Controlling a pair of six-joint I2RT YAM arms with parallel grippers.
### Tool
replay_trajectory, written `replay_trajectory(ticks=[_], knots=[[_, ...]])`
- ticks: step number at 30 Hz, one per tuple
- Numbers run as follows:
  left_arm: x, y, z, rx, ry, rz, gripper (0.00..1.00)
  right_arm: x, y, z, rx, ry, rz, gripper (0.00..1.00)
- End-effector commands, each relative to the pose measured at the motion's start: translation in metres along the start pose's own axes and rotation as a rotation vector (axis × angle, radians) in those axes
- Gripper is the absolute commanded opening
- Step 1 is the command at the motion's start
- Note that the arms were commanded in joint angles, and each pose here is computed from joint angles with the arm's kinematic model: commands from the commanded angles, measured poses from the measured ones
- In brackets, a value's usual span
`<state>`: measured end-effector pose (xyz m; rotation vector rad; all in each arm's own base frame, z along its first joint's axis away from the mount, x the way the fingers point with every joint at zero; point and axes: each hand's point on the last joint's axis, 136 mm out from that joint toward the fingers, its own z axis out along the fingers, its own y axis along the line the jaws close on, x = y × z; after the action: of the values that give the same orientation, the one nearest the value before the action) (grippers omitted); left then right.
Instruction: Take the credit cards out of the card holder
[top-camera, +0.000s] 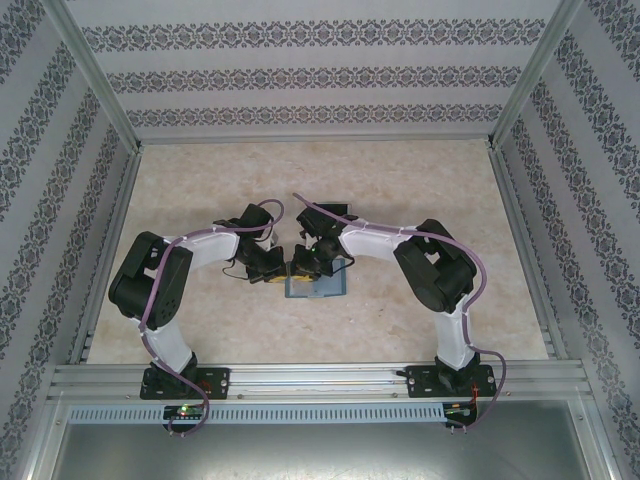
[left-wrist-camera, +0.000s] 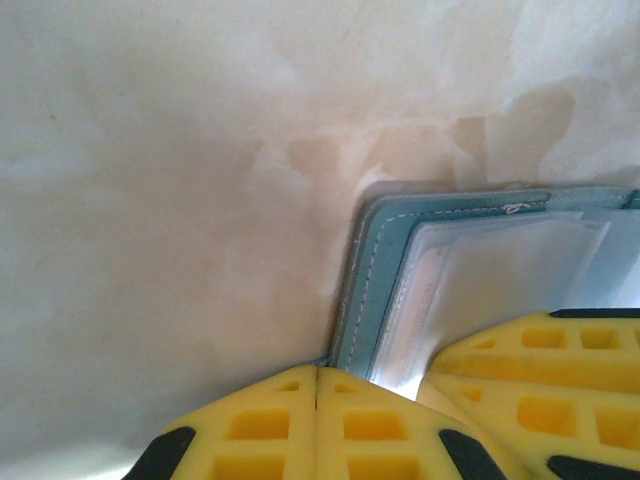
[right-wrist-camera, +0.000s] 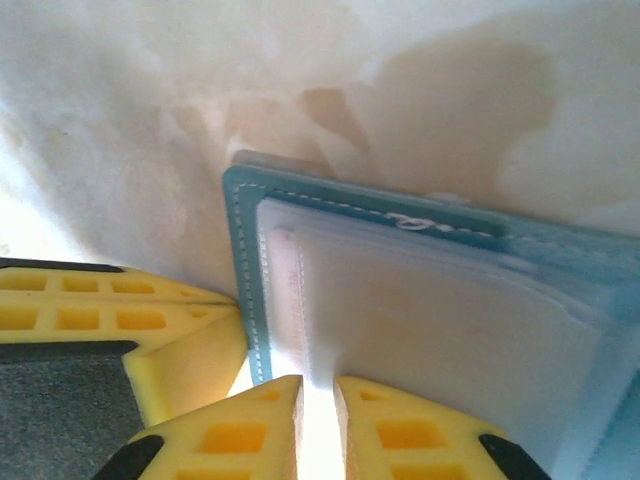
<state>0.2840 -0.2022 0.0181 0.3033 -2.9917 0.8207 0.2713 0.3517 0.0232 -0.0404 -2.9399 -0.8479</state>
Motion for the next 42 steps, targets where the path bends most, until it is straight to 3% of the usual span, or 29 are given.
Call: replay_trajectory(ticks=[1, 14, 27, 34, 42], knots=[[0.010, 0.019, 0.010, -0.059, 0.050, -0.016, 0.01, 0.011, -0.036, -0.004, 0.194, 0.010, 0.002, 0.21], [0.009, 0.018, 0.009, -0.056, 0.050, -0.010, 0.01, 0.010, -0.048, -0.022, 0.379, -0.010, -0.057, 0.41], [0.009, 0.016, 0.008, -0.055, 0.056, -0.005, 0.01, 0.010, -0.046, -0.020, 0.404, 0.000, -0.078, 0.48], [0.009, 0.016, 0.008, -0.055, 0.056, -0.005, 0.01, 0.009, -0.048, -0.017, 0.411, 0.005, -0.080, 0.49], [0.009, 0.017, 0.009, -0.056, 0.058, -0.010, 0.01, 0.007, -0.048, -0.022, 0.415, -0.016, -0.074, 0.34]])
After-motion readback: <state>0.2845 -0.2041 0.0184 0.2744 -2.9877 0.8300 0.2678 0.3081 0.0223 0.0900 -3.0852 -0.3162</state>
